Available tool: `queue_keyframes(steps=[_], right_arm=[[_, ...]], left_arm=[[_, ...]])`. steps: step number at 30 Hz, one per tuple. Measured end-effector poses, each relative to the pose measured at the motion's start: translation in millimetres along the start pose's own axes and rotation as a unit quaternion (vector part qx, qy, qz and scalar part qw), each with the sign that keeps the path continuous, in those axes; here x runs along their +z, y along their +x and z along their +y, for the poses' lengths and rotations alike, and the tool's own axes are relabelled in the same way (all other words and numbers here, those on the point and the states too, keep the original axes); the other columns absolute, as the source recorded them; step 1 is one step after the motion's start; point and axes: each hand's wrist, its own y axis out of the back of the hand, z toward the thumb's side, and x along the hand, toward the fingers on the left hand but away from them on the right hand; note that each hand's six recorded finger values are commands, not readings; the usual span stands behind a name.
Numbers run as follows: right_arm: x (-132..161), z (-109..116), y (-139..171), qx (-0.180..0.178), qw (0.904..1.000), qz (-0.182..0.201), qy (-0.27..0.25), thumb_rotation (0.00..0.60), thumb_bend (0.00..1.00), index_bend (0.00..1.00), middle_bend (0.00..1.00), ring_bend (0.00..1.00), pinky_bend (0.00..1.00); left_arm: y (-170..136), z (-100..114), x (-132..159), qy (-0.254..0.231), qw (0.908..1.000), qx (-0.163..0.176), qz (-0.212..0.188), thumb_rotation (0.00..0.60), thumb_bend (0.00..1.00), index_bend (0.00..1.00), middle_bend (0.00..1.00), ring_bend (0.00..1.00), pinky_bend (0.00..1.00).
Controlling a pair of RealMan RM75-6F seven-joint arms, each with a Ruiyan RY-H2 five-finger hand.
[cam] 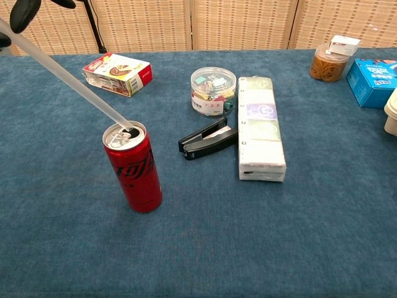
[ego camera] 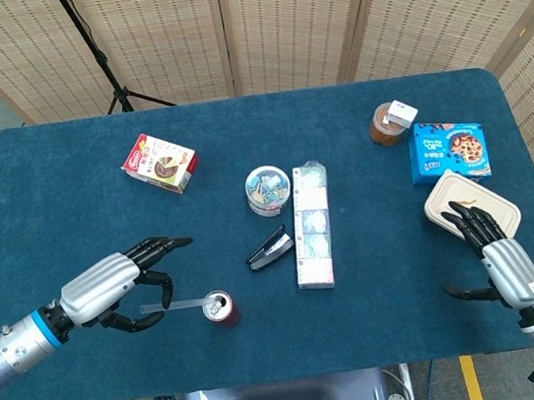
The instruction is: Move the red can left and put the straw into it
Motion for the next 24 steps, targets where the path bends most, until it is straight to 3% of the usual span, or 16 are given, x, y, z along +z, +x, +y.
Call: queue_keyframes(steps=[24], right_arm=[[-1.5,1.1,0.3,0.001,1.0,-0.002,0.0,0.6,0.0,0.0,0.0,0.0,0.0]], left_arm=[[15.2,-8.1,-7.7,0.005,0.9998,-0.008,0.018,0.6,0.38,0.56,0.0,0.0,0.0]])
